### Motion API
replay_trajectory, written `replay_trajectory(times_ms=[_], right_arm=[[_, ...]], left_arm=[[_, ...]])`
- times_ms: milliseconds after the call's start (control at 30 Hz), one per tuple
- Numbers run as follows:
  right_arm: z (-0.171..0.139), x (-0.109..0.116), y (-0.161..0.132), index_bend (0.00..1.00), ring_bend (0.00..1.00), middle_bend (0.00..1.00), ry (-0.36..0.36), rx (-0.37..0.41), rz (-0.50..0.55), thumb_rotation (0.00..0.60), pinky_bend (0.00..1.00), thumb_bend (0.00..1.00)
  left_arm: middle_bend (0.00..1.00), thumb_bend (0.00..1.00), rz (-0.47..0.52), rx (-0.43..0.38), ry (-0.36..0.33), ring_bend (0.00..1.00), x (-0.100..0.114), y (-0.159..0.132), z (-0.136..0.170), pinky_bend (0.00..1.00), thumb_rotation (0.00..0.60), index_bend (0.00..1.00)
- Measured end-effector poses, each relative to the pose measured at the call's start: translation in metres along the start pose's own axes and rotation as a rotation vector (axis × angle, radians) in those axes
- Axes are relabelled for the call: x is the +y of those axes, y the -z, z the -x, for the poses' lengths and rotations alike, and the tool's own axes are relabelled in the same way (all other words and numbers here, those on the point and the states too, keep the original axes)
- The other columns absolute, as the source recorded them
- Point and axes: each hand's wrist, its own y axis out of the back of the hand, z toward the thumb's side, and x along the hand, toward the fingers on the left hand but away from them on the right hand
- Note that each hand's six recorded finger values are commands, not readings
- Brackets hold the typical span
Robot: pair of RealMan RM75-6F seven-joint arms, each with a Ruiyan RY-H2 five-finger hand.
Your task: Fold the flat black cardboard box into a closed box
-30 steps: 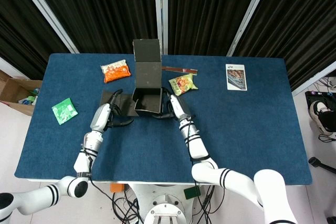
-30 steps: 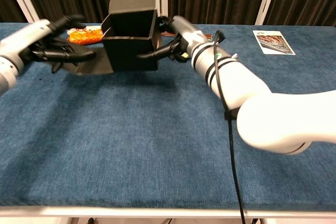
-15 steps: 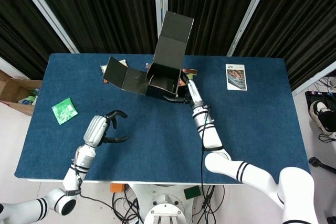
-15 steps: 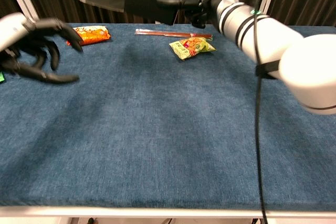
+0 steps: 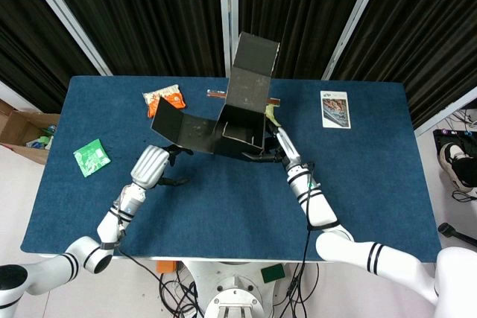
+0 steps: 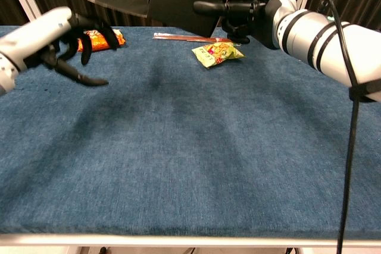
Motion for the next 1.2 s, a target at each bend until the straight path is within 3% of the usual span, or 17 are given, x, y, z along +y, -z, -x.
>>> replay_trajectory(times_ms=[200, 333, 900, 1200], right_arm=[[-0.008, -0.008, 0.012, 0.42, 0.81, 0.47, -0.043, -0.022, -0.033, 0.6, 1.0, 0.28], [-0.012, -0.016, 0.017, 0.42, 0.81, 0.47, -0.075, -0.03, -0.05, 0.6, 1.0, 0.28], [-0.018, -0.029, 0.026, 0.42, 0.81, 0.47, -0.14, -0.043, -0.115, 0.6, 1.0, 0.25], [-0.017, -0.03, 0.029, 0.42, 0.81, 0.47, -0.149, -0.039, -0.156, 0.6, 1.0, 0.25]], left_arm=[[0.36, 0.12, -0.044, -0.1, -0.093, 0.64, 0.029, -0.017, -0.007, 0.87, 0.6, 0.37], [0.36, 0.12, -0.034, -0.146, -0.112, 0.64, 0.035, -0.03, -0.011, 0.89, 0.6, 0.37], [0.28, 0.06, -0.064, -0.292, -0.151, 0.64, 0.033, -0.061, -0.018, 0.89, 0.6, 0.28], [0.3, 0.04, -0.074, -0.314, -0.096, 0.64, 0.023, -0.062, -0.018, 0.89, 0.6, 0.3]])
